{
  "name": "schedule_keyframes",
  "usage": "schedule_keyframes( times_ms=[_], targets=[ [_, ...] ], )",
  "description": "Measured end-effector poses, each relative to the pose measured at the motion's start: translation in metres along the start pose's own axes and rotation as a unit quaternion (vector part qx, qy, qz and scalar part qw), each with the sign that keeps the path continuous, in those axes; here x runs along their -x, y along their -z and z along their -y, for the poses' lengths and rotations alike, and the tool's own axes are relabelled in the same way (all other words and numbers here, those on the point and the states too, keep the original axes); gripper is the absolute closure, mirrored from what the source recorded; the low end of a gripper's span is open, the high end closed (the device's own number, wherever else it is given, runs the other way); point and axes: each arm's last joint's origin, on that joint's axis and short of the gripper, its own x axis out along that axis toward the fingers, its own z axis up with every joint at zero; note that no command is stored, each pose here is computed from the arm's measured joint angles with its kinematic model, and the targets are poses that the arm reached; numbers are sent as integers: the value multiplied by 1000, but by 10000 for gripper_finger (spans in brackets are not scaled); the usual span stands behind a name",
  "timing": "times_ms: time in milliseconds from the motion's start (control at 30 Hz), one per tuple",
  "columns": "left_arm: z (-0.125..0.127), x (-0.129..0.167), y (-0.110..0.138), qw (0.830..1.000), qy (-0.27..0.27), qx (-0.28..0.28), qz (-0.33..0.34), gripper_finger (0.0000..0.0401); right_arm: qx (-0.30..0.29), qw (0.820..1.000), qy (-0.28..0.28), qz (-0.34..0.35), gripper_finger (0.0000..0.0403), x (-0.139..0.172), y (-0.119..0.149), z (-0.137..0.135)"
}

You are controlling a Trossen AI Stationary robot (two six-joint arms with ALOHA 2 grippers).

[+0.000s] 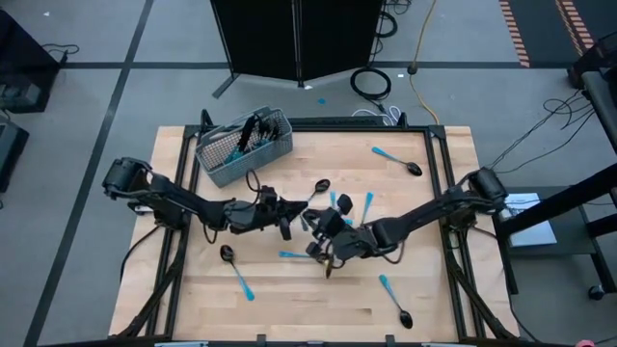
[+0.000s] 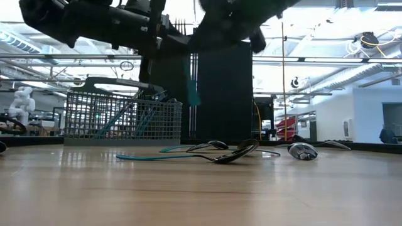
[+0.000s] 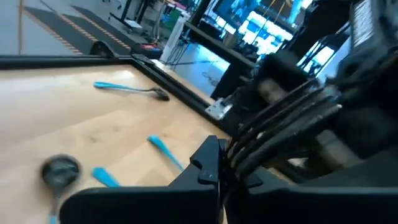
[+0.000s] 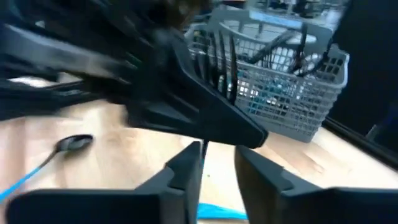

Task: Sort silverware
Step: Put the blue fork in the silverware rack

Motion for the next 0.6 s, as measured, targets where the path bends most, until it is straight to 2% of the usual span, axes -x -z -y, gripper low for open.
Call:
schedule_keyframes(
  times_ms=[100, 267, 400, 533, 600],
  targets=[
    [-3, 4, -14, 999, -11, -38, 7, 401, 2, 1000, -28, -8, 273, 22, -18, 5],
    [-13, 23, -67, 995, -42, -79, 44, 401, 7, 998, -61, -16, 230, 61, -36, 11],
    [-32, 43, -118, 986, -109, -111, 64, 401, 24, 997, -77, -19, 217, 81, -41, 12],
    [-56, 54, -161, 966, -205, -149, 52, 401, 45, 998, -41, -4, 217, 87, -39, 12],
    [-69, 53, -176, 962, -223, -151, 45, 401, 55, 998, -30, 0, 219, 87, -39, 13]
  ],
)
